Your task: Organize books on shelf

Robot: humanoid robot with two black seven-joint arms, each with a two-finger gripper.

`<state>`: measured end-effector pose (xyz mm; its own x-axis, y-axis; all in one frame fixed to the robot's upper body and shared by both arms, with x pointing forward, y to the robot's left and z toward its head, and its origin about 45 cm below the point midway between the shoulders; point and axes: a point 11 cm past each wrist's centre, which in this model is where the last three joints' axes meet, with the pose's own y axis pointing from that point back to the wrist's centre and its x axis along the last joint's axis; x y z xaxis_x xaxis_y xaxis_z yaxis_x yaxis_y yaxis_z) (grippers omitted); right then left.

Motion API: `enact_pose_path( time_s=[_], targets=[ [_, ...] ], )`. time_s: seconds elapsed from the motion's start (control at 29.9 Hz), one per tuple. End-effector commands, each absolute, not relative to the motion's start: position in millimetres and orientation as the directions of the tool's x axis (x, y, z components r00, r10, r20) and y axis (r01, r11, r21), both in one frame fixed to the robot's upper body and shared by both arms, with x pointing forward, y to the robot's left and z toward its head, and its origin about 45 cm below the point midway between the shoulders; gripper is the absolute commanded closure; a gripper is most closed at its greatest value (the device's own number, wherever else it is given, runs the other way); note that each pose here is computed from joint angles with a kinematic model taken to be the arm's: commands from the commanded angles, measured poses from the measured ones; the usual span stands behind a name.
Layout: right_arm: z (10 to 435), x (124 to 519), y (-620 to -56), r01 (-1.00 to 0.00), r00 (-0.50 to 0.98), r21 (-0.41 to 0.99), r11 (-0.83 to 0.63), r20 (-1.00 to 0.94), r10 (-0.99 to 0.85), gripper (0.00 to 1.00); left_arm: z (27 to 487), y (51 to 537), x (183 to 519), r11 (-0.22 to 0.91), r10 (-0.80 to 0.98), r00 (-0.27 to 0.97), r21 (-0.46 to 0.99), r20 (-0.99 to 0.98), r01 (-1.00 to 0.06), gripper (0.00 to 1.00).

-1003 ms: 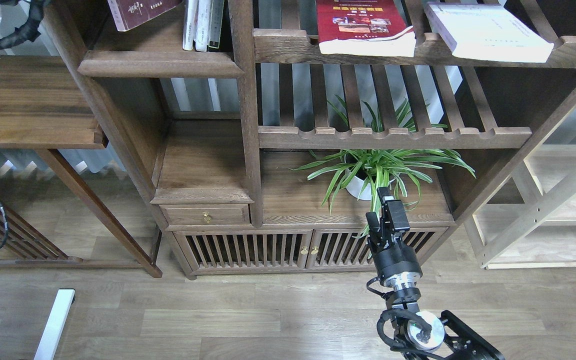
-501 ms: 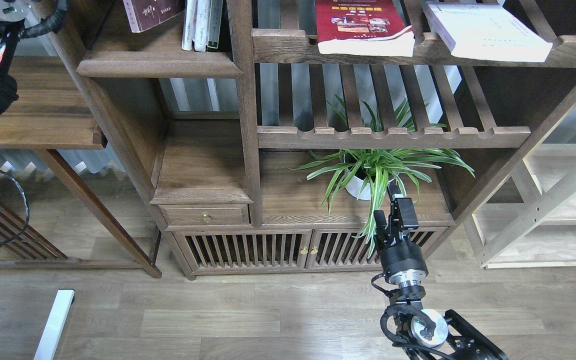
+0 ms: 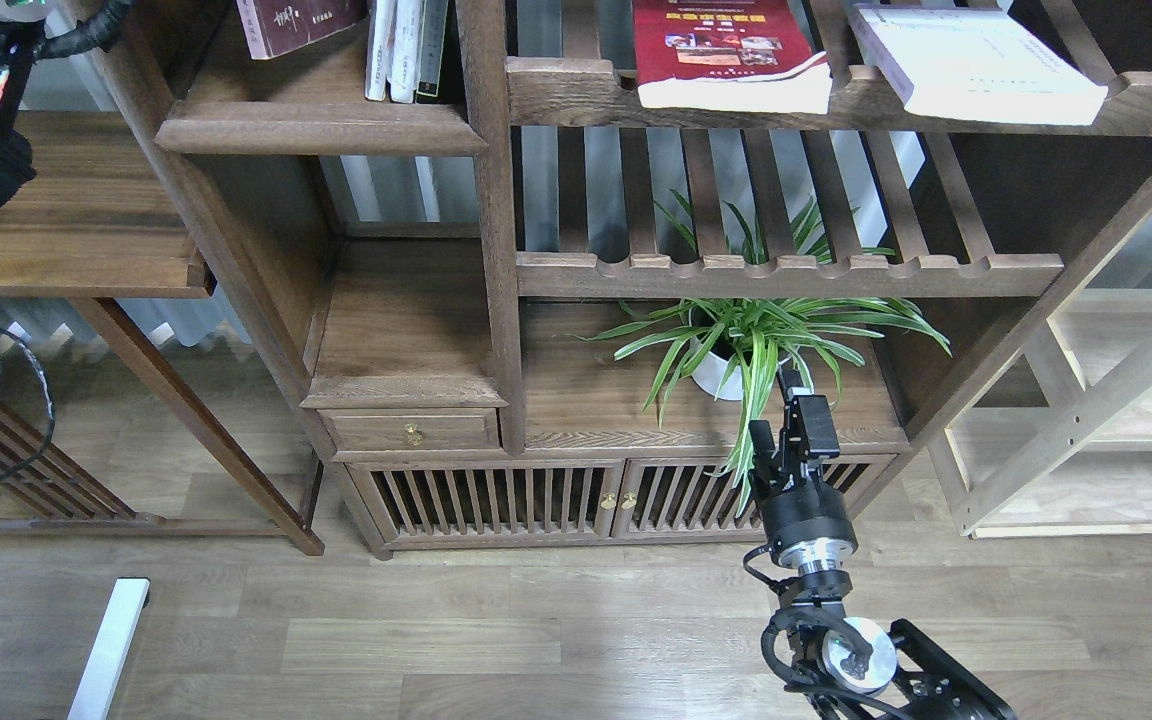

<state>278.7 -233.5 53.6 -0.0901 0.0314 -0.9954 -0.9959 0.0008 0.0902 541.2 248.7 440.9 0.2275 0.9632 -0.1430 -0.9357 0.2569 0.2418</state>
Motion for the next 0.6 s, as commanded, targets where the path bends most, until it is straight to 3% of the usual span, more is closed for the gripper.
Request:
enact_pose_path(
  time_s=[0.0, 0.57],
  targets=[
    [52.9, 277.9, -234.3, -0.996, -0.093, 0.093, 0.005, -0.995, 0.035, 0.01, 437.8, 242.1, 541.4, 0.265, 0.962, 0.237, 0.250, -0.136, -0.931, 0.96],
    [53.3, 277.4, -236.1, -0.995, -0.096, 0.098, 0.024, -0.993, 0.064, 0.01, 430.9, 213.7, 535.6, 0.353, 0.933, 0.357, 0.275, -0.038, -0.894, 0.96]
  ],
)
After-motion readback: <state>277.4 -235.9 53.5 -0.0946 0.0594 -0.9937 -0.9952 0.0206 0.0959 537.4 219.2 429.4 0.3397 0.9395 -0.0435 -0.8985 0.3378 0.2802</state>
